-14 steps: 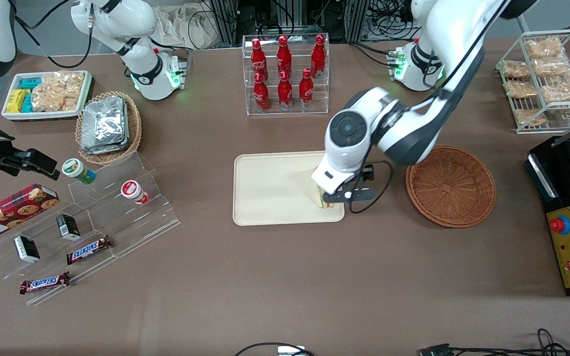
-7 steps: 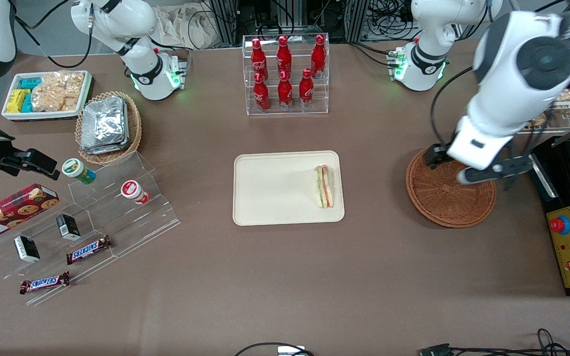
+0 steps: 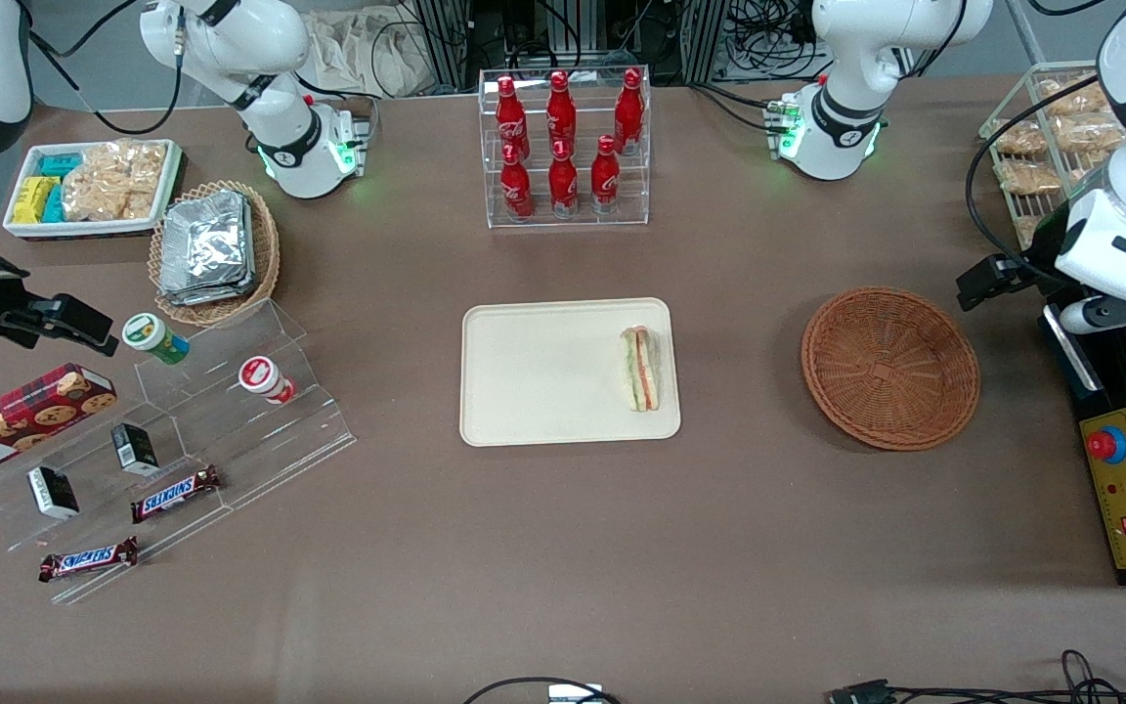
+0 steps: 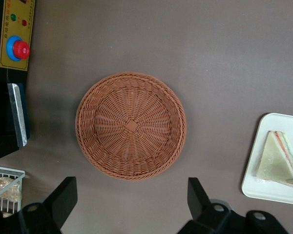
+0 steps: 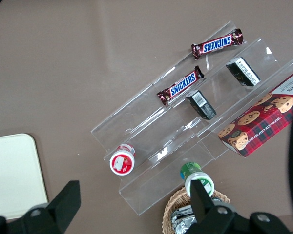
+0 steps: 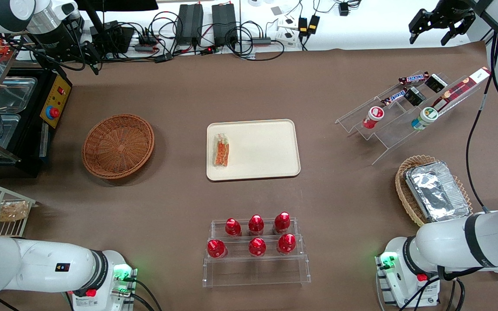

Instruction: Place sandwich from basket to tray

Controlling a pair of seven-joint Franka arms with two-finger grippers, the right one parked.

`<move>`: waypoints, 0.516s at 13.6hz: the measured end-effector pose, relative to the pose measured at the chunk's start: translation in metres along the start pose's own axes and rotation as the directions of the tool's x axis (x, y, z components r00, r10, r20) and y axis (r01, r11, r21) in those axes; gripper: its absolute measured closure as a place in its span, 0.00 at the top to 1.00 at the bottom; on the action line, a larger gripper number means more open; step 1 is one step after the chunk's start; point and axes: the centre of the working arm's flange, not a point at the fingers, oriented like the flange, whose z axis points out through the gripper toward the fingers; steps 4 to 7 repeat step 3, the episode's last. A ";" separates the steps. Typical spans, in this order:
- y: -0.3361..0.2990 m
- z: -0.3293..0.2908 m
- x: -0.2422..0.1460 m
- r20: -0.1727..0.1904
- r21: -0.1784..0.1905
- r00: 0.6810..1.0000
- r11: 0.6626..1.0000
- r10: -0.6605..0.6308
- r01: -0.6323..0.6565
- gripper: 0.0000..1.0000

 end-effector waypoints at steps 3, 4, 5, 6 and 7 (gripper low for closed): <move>0.005 -0.005 -0.001 -0.002 -0.002 1.000 1.000 0.009 -0.009 1.00; 0.005 -0.005 -0.001 -0.002 -0.002 1.000 1.000 0.009 -0.009 1.00; 0.005 -0.005 -0.001 -0.002 -0.002 1.000 1.000 0.009 -0.009 1.00; 0.005 -0.005 -0.001 -0.002 -0.002 1.000 1.000 0.009 -0.009 1.00; 0.005 -0.005 -0.001 -0.002 -0.002 1.000 1.000 0.009 -0.009 1.00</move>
